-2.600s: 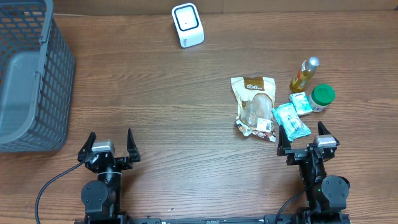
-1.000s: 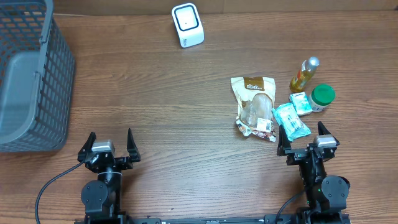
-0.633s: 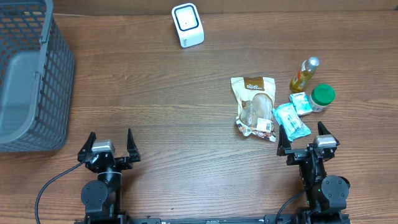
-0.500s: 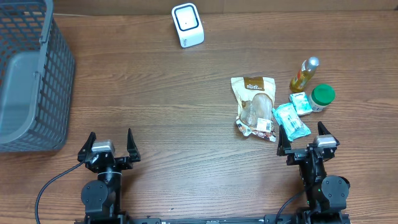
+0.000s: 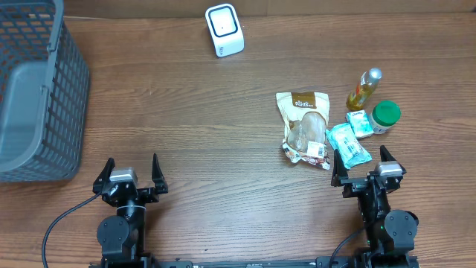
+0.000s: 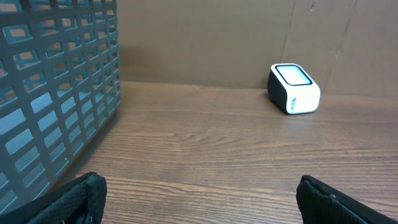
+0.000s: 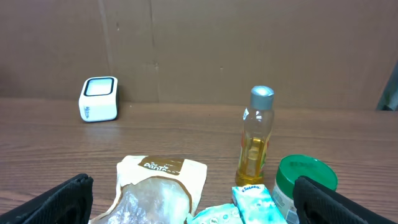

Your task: Scan the item barcode

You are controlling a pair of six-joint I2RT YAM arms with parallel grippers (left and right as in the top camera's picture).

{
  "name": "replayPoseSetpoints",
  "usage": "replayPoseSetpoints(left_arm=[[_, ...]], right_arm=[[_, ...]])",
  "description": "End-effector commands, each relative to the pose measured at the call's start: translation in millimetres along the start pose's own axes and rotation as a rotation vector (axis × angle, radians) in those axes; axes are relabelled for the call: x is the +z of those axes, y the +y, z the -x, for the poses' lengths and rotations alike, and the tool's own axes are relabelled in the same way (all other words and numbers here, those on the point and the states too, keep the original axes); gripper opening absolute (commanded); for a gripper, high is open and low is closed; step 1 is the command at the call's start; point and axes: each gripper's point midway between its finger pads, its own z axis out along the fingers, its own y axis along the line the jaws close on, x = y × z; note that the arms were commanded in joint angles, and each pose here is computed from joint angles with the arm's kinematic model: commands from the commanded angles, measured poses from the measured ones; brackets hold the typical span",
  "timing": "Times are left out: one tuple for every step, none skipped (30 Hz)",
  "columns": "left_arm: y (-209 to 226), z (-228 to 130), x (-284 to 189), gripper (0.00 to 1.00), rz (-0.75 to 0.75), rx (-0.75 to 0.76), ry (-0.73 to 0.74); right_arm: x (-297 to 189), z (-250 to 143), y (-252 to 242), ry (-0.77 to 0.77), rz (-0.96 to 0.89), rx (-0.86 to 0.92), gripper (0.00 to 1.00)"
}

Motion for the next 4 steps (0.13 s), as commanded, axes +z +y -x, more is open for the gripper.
replayPoseSetpoints(left_arm=[[-1.0,0.4,-0.3,0.99,-0.008,0.019,-0.006],[-1.0,0.4,-0.3,1.00,-0.008,0.019,-0.006],[-1.0,0.4,-0.3,1.00,-0.008,0.019,-0.006],[-1.0,0.4,-0.3,1.00,-0.008,0.019,-0.006]], right_arm=[[0.2,-1.6,-1.3,-0.005,-0.006,0.007,1.00],[0.2,-1.6,-1.4,-0.005,-0.006,0.007,1.00],[0.2,-1.6,-1.3,-0.005,-0.006,0.007,1.00],[0.2,-1.6,-1.3,-0.005,-0.006,0.007,1.00]])
